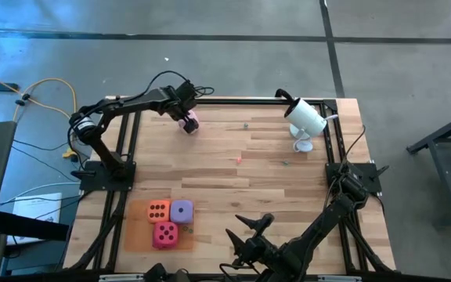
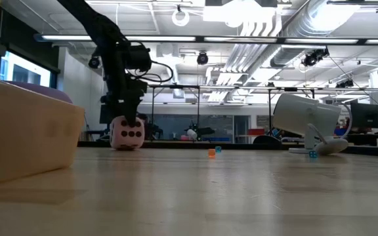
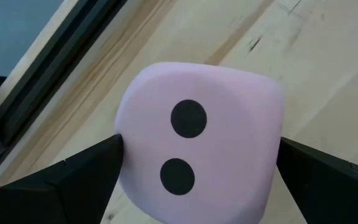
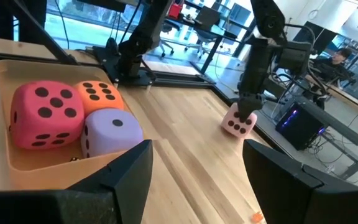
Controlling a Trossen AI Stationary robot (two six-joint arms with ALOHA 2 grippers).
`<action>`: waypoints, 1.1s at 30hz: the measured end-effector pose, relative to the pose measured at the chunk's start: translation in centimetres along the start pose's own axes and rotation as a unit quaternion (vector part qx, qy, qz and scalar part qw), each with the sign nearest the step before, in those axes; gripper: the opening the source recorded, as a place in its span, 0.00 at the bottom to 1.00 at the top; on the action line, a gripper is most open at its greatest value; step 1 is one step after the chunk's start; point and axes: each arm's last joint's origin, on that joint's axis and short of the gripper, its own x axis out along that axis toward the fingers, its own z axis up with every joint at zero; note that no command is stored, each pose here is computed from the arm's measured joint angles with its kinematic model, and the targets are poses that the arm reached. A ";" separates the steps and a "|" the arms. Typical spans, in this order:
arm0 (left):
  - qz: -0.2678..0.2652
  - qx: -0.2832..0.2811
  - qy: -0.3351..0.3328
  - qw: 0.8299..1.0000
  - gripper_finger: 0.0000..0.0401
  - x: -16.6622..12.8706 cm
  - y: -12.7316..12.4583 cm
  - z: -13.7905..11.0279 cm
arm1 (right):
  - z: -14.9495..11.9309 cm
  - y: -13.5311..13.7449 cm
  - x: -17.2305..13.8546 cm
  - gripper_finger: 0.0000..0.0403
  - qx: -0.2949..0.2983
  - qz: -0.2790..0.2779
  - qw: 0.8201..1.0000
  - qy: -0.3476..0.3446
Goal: Pick & Place Dice
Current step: Put the large pink dice into the orange bin
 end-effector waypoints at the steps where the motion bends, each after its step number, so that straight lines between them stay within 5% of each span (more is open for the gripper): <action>1: -0.002 0.000 0.000 1.000 0.99 0.0 0.0 0.0 | 0.0 0.0 0.0 0.59 0.000 0.000 1.000 0.000; 20: -0.037 0.014 0.005 0.999 0.99 -0.2 -0.7 -0.1 | -0.1 0.0 0.0 0.59 -0.001 0.008 1.000 0.008; 33: -0.005 0.040 0.004 0.999 0.72 -0.1 -1.6 -0.2 | -0.1 0.1 0.0 0.59 0.001 0.010 1.000 0.010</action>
